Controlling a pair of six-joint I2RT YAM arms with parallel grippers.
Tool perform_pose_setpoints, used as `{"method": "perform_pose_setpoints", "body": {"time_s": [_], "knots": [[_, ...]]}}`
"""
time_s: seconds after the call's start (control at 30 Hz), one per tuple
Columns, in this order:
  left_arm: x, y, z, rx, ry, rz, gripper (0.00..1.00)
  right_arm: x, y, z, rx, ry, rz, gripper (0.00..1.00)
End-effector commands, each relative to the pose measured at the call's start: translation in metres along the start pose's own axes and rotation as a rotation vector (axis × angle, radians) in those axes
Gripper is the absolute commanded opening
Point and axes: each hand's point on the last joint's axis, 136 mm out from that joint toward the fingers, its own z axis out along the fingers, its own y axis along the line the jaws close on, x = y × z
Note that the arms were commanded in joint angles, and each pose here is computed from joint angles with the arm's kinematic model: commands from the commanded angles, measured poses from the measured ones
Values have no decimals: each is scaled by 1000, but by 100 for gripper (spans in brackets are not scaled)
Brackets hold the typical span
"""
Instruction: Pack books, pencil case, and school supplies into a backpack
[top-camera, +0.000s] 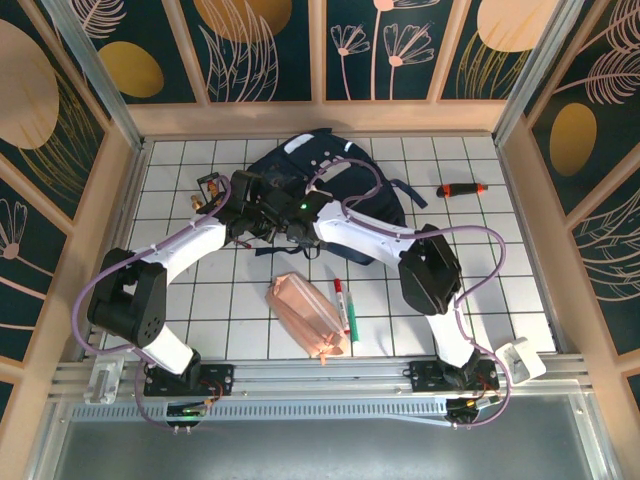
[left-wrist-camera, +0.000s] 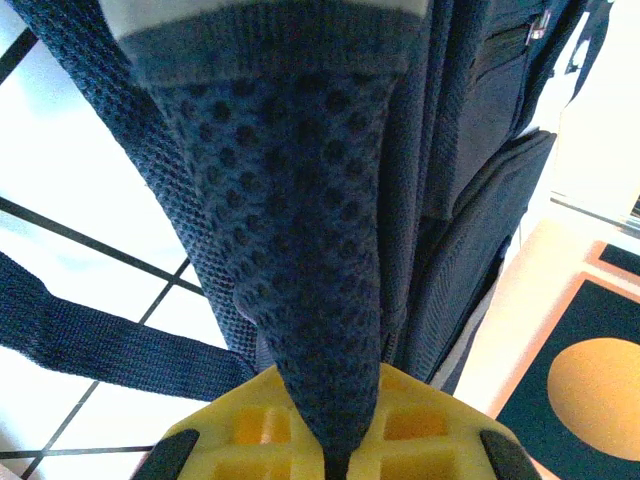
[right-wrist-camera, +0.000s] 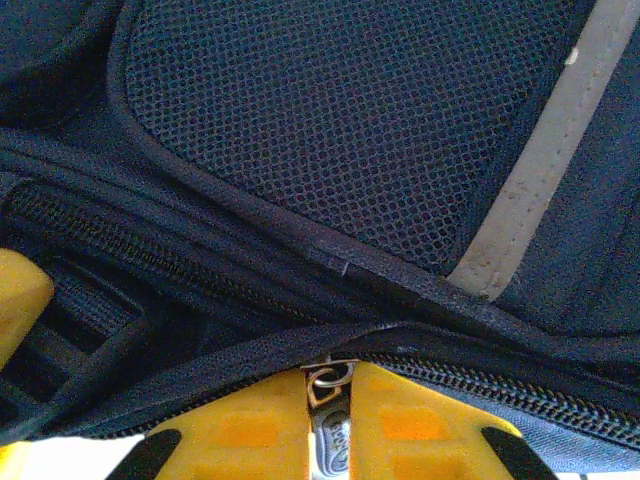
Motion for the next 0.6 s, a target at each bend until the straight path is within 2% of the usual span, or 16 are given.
{"method": "perform_pose_setpoints", "body": {"time_s": [0.0,0.1,0.33,0.57], "knots": [[15,-28,-11,104,72,35,0,-2,-11,10,65,-14,30,9],[14,-24,-9,94,72,40,0,-7,-14,1,62,-21,21,0],[3,-8,-3,60,26,42,0,-15,-23,-24,14,-30,2,0],[-15,3,-3,36,-37,50,0,-6,-35,-23,-106,24,3,0]]}}
